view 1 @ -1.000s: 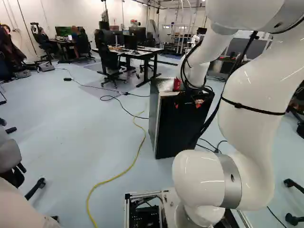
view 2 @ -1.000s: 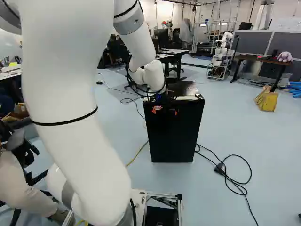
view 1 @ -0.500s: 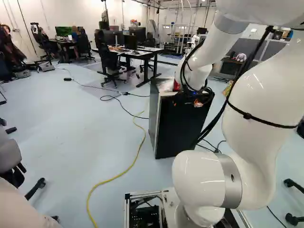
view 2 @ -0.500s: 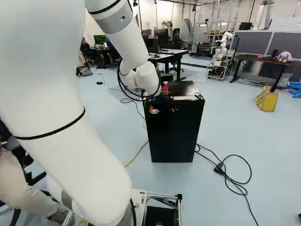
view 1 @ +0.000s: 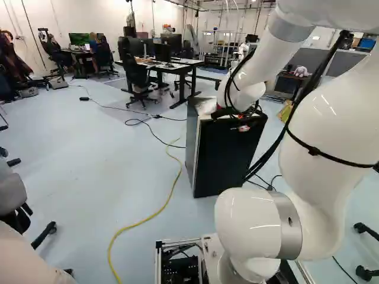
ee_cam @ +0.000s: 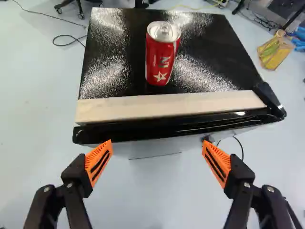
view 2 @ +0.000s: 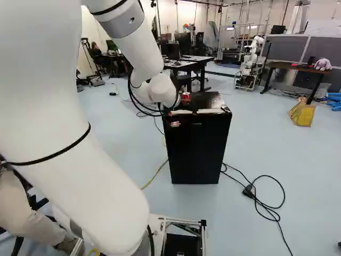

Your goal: Grab a drink from the fridge

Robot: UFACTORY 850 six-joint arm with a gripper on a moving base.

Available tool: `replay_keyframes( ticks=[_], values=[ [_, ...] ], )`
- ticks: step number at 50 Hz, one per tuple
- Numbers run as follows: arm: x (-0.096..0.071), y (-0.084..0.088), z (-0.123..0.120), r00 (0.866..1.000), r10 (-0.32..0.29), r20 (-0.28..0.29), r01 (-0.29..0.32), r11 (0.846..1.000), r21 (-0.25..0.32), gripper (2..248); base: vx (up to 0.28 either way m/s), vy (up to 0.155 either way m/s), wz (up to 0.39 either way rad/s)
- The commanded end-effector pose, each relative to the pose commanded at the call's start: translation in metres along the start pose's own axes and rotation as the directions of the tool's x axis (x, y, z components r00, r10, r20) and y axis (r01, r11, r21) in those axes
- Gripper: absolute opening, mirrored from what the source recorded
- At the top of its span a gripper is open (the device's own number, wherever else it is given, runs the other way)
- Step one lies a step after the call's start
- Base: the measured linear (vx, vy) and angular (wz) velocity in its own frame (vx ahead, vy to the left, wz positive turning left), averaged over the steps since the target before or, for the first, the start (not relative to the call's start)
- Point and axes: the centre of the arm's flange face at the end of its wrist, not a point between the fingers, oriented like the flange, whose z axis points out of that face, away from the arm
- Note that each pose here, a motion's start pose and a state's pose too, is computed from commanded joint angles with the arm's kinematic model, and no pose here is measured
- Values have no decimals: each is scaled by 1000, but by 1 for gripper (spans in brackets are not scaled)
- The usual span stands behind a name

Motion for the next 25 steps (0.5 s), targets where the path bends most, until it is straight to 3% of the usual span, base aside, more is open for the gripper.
replay_keyframes(
  ticks=[13, 25],
  values=[
    [7, -1, 12, 994, -2, -109, 3, 1000, 7, 247, 0, 0, 0],
    [14, -2, 26, 978, 0, -208, 3, 1000, 13, 247, 0, 0, 0]
  ],
)
